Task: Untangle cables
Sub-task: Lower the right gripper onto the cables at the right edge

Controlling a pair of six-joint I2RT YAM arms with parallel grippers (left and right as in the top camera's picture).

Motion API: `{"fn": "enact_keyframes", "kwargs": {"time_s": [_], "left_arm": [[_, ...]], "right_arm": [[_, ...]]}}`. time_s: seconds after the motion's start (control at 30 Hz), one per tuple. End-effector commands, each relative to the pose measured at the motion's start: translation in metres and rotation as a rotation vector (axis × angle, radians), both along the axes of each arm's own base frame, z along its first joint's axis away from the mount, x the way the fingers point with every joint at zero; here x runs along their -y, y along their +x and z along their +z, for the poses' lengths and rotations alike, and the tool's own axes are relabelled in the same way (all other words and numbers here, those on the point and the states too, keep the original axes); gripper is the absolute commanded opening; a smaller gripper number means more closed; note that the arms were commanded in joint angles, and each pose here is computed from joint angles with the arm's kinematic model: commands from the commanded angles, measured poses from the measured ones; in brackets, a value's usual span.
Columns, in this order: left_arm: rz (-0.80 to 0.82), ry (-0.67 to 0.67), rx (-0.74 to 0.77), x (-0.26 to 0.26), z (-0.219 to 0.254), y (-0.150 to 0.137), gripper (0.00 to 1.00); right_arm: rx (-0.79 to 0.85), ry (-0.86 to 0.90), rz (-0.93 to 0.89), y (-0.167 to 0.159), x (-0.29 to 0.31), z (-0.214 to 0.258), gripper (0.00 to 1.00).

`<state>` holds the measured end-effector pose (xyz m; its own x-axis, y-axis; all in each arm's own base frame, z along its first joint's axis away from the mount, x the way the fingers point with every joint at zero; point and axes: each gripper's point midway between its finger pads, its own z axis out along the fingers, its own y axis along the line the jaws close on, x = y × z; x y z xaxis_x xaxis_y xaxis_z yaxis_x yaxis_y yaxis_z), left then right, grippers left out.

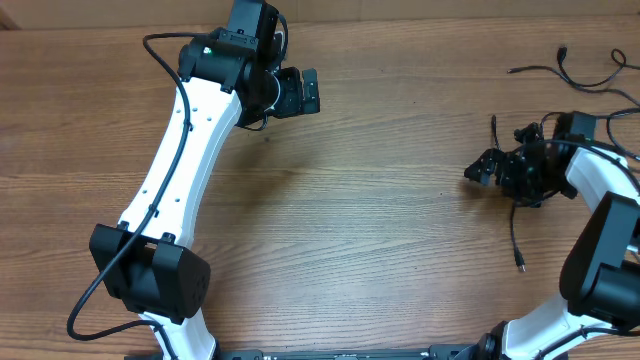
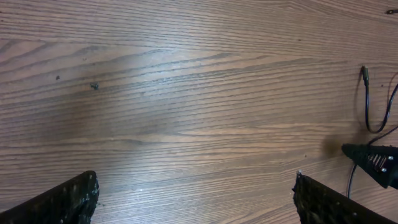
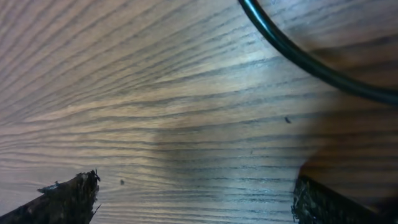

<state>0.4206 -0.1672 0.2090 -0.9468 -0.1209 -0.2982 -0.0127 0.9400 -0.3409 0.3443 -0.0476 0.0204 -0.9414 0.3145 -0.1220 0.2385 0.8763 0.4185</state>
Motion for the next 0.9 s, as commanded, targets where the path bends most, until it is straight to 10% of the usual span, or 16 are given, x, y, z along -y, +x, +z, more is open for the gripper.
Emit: {"fn": "enact_keyframes", "kwargs": {"time_s": [0.0, 0.87], "left_arm": [[-0.004, 0.008, 0.009, -0.002, 0.0, 0.003, 0.99], [-0.004, 0.008, 0.009, -0.002, 0.0, 0.003, 1.0]], "right_arm": [[-0.047, -0.088, -0.074, -0.006, 0.013, 0.001, 1.0], [-0.207, -0.448, -0.219, -0.036, 0.081, -0.009, 1.0]]}}
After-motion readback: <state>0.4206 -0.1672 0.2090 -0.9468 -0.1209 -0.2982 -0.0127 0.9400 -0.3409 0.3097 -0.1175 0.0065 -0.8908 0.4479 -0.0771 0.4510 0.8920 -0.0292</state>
